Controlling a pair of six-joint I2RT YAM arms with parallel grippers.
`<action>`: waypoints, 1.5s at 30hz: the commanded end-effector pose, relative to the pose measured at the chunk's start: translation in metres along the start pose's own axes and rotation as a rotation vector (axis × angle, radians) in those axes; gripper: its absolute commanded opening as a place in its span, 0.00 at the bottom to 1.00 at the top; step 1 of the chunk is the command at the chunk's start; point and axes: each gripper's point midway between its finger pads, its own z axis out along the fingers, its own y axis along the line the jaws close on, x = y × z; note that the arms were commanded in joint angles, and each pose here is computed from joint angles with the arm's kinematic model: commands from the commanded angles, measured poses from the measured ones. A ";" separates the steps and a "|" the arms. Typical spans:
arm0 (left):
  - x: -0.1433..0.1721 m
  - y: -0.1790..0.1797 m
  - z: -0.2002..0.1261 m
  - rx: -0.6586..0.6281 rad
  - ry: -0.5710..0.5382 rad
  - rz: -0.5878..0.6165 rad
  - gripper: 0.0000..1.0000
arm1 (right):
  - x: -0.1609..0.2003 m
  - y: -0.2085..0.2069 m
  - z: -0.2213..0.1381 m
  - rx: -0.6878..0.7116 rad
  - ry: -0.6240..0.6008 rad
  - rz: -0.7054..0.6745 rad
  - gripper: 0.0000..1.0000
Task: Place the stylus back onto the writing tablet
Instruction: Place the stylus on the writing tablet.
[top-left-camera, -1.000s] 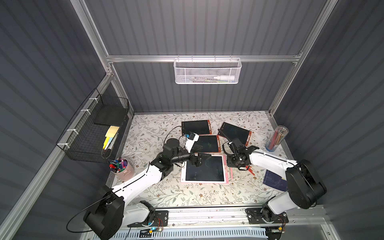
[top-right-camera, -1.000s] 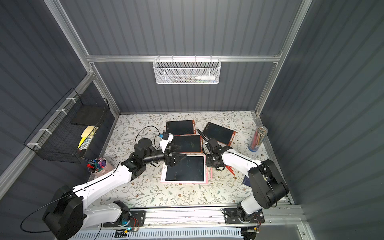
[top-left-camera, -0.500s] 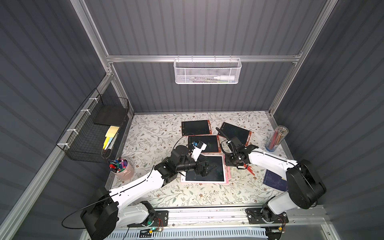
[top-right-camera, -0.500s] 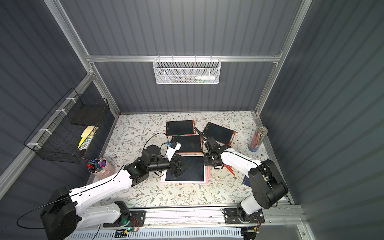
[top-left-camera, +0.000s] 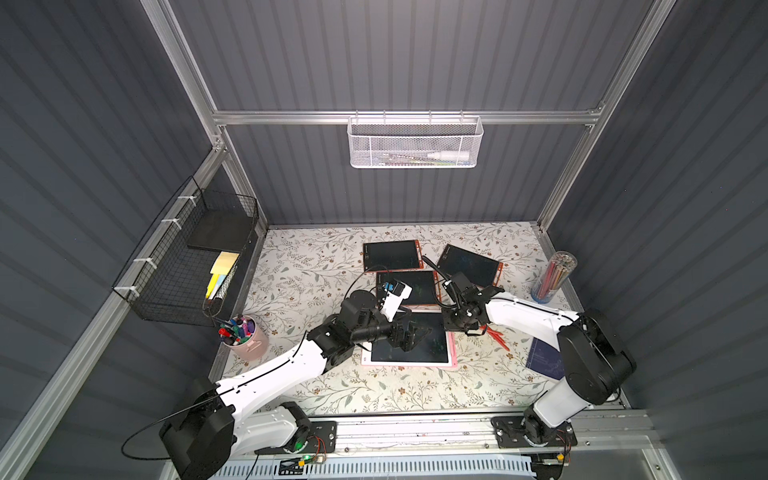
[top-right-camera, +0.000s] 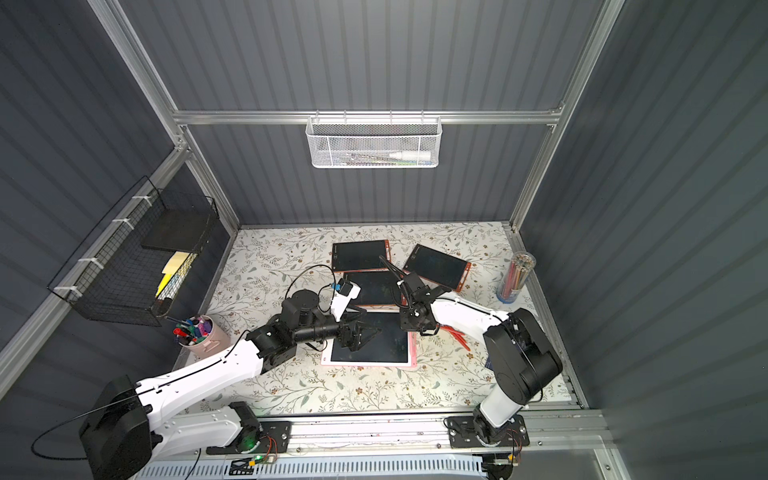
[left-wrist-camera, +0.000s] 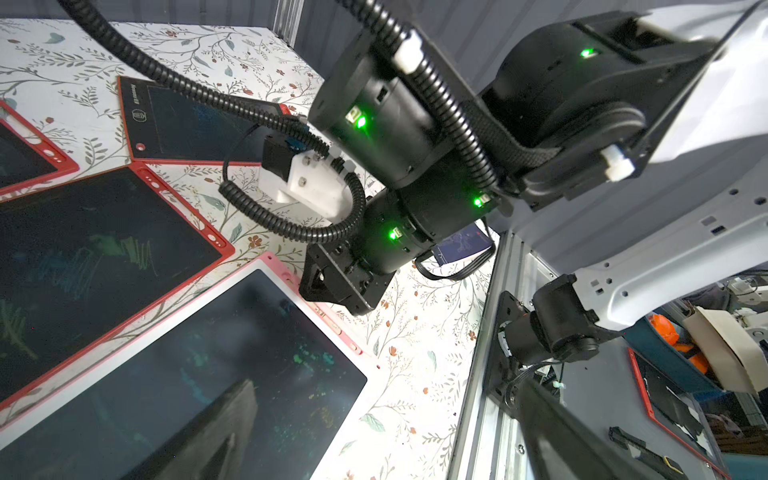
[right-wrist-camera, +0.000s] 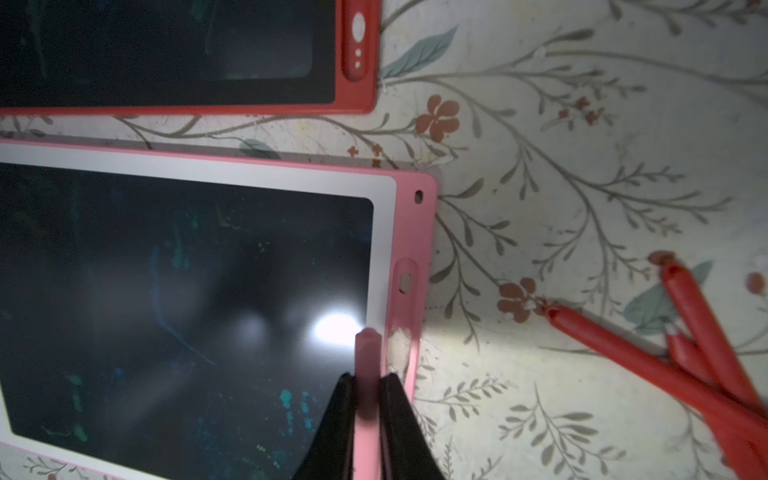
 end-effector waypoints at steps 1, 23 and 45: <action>-0.009 -0.012 -0.003 0.043 -0.022 0.043 1.00 | -0.001 -0.002 0.002 0.027 0.002 0.008 0.16; -0.005 -0.013 -0.001 0.053 -0.015 0.039 1.00 | -0.001 -0.014 0.018 0.092 -0.004 0.041 0.17; -0.006 -0.015 -0.002 0.059 -0.021 0.041 1.00 | -0.005 -0.012 0.017 0.095 -0.010 0.029 0.18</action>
